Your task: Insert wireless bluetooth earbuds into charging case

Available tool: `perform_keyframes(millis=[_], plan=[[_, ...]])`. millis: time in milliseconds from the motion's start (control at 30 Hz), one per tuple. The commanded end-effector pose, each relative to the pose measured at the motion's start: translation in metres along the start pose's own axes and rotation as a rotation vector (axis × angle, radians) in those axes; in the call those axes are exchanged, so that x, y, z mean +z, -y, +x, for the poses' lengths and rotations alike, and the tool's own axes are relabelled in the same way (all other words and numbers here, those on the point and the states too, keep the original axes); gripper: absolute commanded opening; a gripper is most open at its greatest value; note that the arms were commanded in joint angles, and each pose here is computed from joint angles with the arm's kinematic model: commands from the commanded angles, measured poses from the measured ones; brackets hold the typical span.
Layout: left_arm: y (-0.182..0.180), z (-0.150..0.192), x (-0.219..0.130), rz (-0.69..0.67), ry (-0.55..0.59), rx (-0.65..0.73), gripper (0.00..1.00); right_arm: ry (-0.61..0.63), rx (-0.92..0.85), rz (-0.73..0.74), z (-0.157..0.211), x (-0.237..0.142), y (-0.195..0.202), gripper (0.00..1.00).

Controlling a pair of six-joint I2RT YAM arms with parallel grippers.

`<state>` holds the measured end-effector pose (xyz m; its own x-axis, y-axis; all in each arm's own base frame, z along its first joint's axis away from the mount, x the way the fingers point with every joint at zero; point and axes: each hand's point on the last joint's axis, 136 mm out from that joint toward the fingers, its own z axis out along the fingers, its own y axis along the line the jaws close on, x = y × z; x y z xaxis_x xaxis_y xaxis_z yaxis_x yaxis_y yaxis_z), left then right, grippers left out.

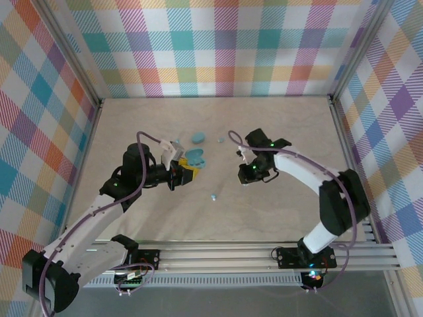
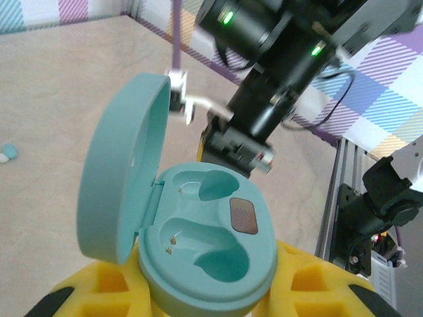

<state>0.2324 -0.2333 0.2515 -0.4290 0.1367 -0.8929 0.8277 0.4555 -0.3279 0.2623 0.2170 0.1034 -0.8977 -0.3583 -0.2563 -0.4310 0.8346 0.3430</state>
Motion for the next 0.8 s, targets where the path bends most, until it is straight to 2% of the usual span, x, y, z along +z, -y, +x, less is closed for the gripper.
perform_keyframes(millis=[0, 200, 433, 767], plan=[[0.005, -0.017, 0.001, 0.041, 0.034, 0.046, 0.0, 0.094, -0.037, -0.156, -0.011, -0.043, -0.042, 0.12], [0.0, -0.014, 0.01, 0.057, 0.026, 0.047, 0.0, 0.219, -0.197, -0.256, -0.019, -0.097, -0.099, 0.09], [0.003, -0.012, 0.015, 0.096, 0.016, 0.052, 0.0, 0.34, -0.318, -0.493, -0.034, -0.147, -0.164, 0.09], [0.007, -0.007, 0.016, 0.134, 0.031, 0.112, 0.0, 0.323, -0.309, -0.544, -0.054, -0.14, -0.177, 0.09]])
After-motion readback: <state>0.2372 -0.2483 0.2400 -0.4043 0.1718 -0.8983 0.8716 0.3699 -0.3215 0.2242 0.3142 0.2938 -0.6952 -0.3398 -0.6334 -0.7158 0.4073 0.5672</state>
